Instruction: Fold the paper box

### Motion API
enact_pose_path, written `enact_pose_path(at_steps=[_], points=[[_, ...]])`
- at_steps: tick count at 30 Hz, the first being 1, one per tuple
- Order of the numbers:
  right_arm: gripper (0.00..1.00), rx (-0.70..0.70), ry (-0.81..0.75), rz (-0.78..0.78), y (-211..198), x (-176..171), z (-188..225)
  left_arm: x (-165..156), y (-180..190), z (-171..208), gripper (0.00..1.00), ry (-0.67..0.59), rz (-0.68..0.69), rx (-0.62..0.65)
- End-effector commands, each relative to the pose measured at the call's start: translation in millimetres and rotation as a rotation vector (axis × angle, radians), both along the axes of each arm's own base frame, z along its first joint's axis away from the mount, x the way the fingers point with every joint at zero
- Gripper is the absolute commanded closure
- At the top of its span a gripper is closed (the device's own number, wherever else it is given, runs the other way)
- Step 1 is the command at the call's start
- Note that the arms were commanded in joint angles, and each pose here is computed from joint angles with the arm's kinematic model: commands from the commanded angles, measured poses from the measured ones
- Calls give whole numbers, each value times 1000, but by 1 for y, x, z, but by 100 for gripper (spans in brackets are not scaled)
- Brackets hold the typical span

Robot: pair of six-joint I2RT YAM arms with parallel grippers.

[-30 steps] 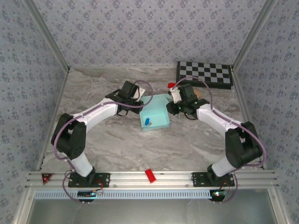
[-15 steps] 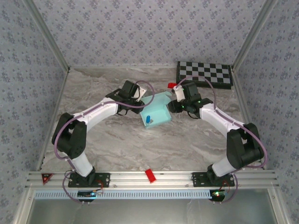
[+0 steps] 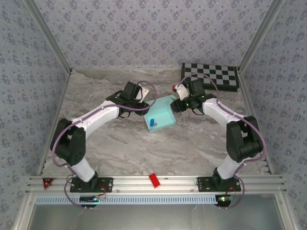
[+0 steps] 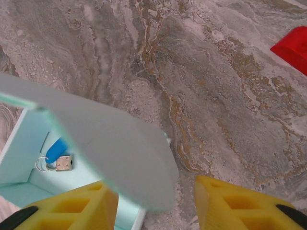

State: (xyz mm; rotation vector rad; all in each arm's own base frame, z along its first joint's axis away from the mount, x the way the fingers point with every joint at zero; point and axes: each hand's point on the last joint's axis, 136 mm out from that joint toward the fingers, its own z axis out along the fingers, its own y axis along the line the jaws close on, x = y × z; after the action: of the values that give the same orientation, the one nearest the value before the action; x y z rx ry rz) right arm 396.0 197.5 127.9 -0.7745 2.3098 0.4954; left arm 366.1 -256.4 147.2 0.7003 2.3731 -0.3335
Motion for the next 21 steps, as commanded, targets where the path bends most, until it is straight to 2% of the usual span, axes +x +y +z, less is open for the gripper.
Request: enact_pose_path(at_steps=[1, 8, 15, 21], points=[[54, 29, -18, 65, 10, 6, 13, -7, 6, 11, 52, 7, 21, -27], [59, 42, -8, 85, 16, 7, 10, -12, 7, 7, 53, 30, 24, -25], [81, 29, 4, 72, 15, 6, 5, -14, 6, 1, 59, 58, 30, -32], [90, 27, 14, 65, 17, 3, 4, -12, 5, -6, 63, 72, 38, -25]])
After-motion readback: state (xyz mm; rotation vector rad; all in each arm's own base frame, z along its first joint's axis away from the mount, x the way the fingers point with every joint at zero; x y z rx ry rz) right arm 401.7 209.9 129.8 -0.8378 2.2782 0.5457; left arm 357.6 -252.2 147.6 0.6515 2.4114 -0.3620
